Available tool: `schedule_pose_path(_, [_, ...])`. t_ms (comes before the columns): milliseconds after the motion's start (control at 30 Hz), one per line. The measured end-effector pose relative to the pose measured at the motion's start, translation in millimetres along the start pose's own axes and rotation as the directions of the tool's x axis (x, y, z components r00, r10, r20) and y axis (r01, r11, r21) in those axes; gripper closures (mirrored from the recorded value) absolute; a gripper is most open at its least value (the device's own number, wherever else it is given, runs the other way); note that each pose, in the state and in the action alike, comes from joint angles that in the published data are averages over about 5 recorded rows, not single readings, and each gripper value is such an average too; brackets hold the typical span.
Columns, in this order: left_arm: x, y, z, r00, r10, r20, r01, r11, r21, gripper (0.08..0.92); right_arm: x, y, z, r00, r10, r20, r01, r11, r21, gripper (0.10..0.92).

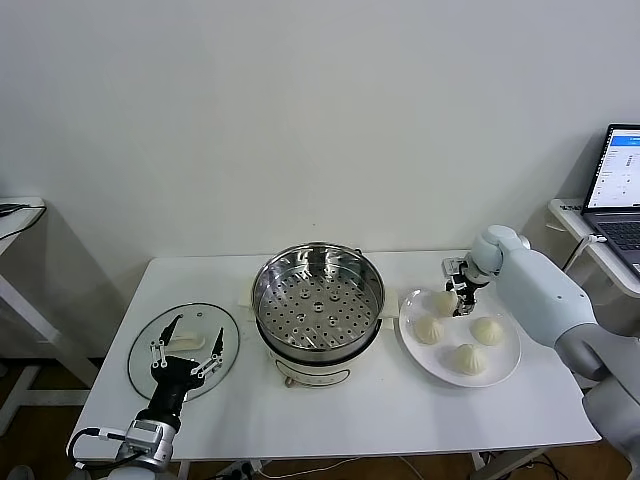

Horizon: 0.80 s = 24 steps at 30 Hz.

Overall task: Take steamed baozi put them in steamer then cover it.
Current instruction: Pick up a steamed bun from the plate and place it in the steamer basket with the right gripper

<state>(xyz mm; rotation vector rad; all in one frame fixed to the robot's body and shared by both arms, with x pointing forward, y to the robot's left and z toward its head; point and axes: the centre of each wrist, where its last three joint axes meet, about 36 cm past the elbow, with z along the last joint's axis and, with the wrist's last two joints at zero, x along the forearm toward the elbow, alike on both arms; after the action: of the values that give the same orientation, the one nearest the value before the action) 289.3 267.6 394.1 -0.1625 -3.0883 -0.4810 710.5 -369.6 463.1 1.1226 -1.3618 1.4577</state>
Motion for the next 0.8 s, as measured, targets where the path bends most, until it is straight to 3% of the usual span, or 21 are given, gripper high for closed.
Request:
schedule_pose_path(367, [3, 1, -4, 1.0, 0.001, 0.007, -0.001, 1.0, -0.004, 0.177, 31, -7, 8, 0.999, 0.012, 0.032, -0.014, 0.998, 0.057, 0.335])
schedule_pose_path(633, [4, 3, -5, 1.0, -0.002, 0.008, 0.002, 1.0, -0.012, 0.177, 121, -25, 7, 0.995, 0.062, 0.082, -0.081, 0.967, 0.242, 0.335])
schedule_pose_path(800, [5, 4, -7, 1.0, -0.003, 0.007, 0.003, 1.0, -0.015, 0.177, 183, -33, -19, 0.989, 0.084, 0.121, -0.128, 0.895, 0.427, 0.335])
